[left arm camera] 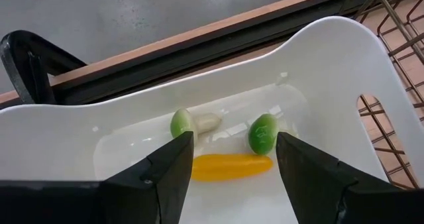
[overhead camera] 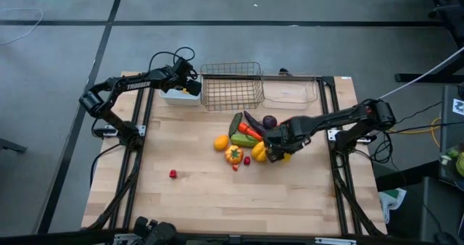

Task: Sort produce into baskets
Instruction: Put the yellow lemon into the transparent bin

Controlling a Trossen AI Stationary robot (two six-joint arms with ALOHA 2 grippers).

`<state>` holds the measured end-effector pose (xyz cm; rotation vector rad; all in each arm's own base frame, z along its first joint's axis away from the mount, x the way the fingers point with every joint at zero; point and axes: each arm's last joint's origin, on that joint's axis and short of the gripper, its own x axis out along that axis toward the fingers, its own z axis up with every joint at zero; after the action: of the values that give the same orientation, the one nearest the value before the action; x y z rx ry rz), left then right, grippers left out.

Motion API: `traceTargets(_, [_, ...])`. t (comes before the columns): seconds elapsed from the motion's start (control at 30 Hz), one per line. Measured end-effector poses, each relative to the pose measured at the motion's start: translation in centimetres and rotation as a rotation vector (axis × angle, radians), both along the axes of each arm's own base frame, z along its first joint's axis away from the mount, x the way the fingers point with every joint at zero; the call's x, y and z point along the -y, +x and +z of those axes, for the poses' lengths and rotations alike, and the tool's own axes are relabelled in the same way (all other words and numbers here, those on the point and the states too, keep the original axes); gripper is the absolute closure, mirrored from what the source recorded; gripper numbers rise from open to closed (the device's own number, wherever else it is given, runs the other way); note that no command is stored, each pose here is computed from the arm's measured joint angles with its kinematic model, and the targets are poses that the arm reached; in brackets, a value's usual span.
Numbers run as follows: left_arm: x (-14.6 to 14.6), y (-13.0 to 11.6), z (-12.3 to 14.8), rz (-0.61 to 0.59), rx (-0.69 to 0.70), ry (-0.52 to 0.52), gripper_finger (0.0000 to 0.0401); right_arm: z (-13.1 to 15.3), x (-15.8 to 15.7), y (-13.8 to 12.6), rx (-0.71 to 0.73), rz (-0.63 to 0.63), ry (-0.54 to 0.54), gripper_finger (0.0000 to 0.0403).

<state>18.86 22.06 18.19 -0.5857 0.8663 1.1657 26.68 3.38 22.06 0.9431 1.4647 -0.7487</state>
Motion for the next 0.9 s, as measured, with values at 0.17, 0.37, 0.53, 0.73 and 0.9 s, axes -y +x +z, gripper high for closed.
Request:
traceTargets(0.17, [0.0, 0.0, 0.0, 0.001, 0.001, 0.000, 0.0189, 2.7, 2.9, 0.3, 0.013, 0.034, -0.093, 0.0165])
traceTargets(0.37, [0.0, 0.0, 0.0, 0.001, 0.001, 0.000, 0.0189, 4.8, 7.7, 0.8, 0.080, 0.072, -0.176, 0.0165])
traceTargets(0.53, [0.0, 0.0, 0.0, 0.002, 0.001, 0.000, 0.0189, 5.7, 12.0, 0.1, 0.100, 0.076, -0.219, 0.0165])
traceTargets(0.73, [0.0, 0.0, 0.0, 0.002, 0.001, 0.000, 0.0189, 5.8, 16.8, -1.7, 0.090, 0.054, -0.279, 0.0165])
traceTargets(0.9, [0.0, 0.0, 0.0, 0.002, 0.001, 0.000, 0.0189, 5.9, 20.1, -2.9, 0.108, 0.033, -0.356, 0.0165])
